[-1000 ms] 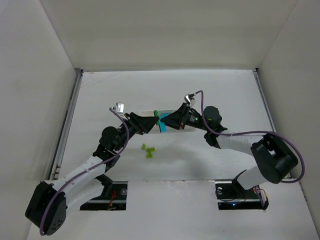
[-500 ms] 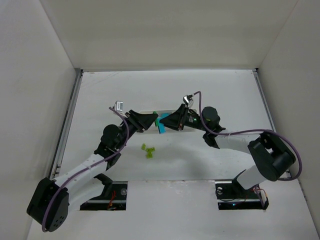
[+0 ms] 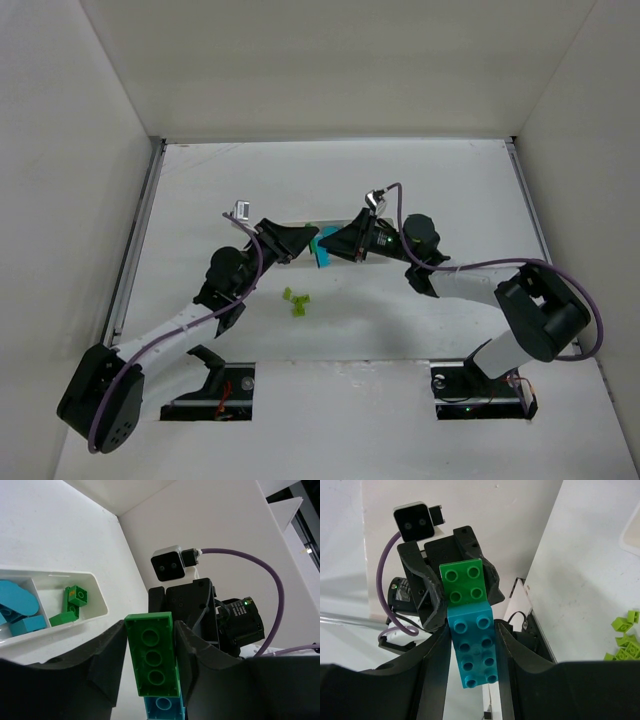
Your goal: Sort the legos into containers by color
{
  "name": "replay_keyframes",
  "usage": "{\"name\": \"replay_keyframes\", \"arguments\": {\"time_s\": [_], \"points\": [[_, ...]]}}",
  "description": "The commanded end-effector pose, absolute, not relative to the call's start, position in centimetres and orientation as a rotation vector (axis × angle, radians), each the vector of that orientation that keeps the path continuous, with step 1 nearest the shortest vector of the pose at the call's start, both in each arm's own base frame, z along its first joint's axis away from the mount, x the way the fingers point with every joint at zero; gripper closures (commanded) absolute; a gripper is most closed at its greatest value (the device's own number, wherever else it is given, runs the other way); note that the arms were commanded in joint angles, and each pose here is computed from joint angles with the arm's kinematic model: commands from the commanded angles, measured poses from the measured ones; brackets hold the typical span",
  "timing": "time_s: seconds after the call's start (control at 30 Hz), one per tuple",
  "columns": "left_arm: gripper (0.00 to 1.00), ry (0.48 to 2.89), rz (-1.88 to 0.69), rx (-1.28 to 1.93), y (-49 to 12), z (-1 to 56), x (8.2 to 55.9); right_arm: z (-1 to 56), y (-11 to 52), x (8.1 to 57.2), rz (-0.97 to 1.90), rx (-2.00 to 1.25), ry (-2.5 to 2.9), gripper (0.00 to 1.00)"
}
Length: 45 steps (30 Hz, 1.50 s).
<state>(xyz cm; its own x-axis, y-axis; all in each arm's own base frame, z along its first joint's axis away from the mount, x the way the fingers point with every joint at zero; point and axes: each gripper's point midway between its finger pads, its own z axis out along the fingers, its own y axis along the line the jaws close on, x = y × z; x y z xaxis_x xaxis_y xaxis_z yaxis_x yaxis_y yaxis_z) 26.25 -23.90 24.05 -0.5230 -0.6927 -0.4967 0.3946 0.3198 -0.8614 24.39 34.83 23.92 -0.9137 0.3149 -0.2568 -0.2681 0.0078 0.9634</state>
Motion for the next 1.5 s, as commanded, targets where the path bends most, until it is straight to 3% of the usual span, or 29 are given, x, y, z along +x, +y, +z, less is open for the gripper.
{"name": "replay_keyframes", "arguments": {"time_s": [0.0, 0.3, 0.7, 1.1, 1.47], "points": [[0.65, 1.462, -1.461, -0.216, -23.9, 28.8, 25.9, 25.9, 34.7, 24.0, 2.003, -0.014, 1.775, 0.73], [0.77, 1.457, -1.45, -0.211, -23.4, 28.9, 25.7, 26.0, 32.6, 24.8, 1.986, 0.047, 1.719, 0.73], [0.78, 1.454, -1.409, -0.225, -21.7, 28.8, 25.9, 25.1, 31.0, 27.1, 1.913, 0.093, 1.722, 0.73], [0.77, 1.565, -1.17, -0.199, -19.9, 26.4, 26.7, 18.6, 32.1, 36.3, 1.193, 0.186, 1.975, 0.72], [0.76, 1.632, -1.055, -0.17, -19.2, 23.7, 26.5, 14.0, 33.1, 39.3, 0.733, 0.138, 2.093, 0.72]]}}
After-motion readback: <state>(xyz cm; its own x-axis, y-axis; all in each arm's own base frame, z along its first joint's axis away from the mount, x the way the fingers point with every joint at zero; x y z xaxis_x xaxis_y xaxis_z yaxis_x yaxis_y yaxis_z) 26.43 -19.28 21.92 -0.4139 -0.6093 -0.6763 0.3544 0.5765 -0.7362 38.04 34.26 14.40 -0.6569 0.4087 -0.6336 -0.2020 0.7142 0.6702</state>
